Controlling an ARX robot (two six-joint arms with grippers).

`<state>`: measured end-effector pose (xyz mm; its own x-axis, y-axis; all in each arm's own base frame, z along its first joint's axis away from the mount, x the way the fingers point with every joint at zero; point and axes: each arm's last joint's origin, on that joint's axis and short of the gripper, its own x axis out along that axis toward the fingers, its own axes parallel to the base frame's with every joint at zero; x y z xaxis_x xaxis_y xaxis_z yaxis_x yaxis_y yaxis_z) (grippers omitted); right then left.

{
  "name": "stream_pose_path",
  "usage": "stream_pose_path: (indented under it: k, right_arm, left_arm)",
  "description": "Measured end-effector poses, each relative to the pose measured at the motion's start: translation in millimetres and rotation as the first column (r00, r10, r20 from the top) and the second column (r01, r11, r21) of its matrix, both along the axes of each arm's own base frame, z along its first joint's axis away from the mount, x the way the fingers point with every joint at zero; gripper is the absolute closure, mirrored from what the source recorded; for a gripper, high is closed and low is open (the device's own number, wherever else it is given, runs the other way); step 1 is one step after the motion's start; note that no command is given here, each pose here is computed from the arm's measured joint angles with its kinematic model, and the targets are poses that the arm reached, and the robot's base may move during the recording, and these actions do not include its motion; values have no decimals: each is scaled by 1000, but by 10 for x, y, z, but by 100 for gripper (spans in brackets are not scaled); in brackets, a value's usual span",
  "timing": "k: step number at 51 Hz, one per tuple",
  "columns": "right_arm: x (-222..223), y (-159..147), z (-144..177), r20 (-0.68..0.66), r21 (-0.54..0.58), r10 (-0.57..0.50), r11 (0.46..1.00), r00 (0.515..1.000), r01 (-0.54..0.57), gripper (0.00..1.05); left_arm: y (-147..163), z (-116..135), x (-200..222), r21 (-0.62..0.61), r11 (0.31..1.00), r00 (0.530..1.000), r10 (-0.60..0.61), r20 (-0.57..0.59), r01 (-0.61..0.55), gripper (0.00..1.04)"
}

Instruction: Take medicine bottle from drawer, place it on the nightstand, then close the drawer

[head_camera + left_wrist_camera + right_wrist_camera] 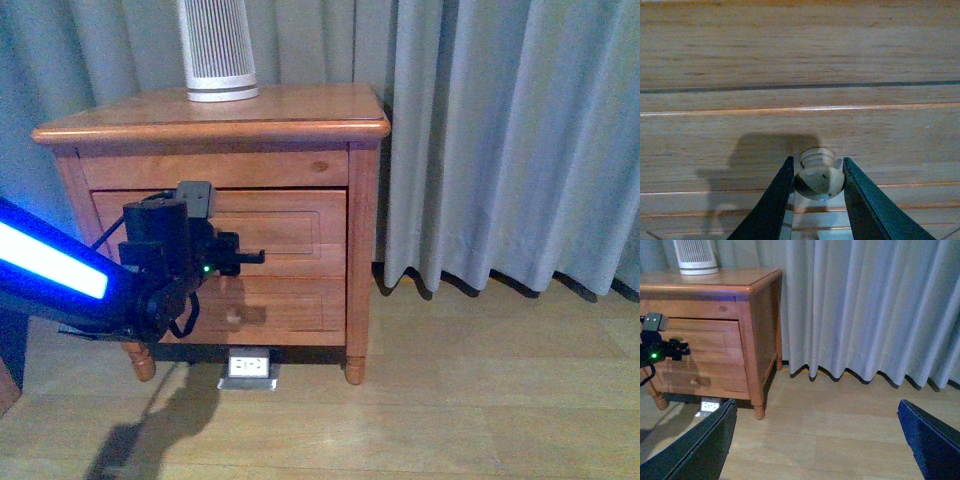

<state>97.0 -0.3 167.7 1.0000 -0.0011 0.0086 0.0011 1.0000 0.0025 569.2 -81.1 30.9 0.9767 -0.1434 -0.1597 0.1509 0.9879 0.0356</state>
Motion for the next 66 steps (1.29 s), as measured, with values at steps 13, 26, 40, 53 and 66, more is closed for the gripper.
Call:
stream_pose_path:
  k: [13, 26, 40, 53, 66]
  right_arm:
    - [0, 0, 0, 0, 0, 0, 1000, 1000, 0, 7]
    - [0, 0, 0, 0, 0, 0, 1000, 1000, 0, 7]
    - [0, 0, 0, 0, 0, 0, 1000, 1000, 0, 7]
    - [0, 0, 0, 0, 0, 0, 1000, 1000, 0, 7]
    - [0, 0, 0, 0, 0, 0, 1000, 1000, 0, 7]
  left_arm:
    - [10, -34, -65, -3, 1000, 1000, -3, 16, 3, 80]
    - [59, -18, -473, 2, 1000, 1000, 2, 12, -2, 80]
    - [138, 20, -1262, 26, 1000, 999, 14, -30, -13, 80]
    - [130, 35, -1944, 61, 998, 995, 37, -90, -31, 80]
    - [138, 148, -2113, 61, 997, 992, 56, -111, -49, 44]
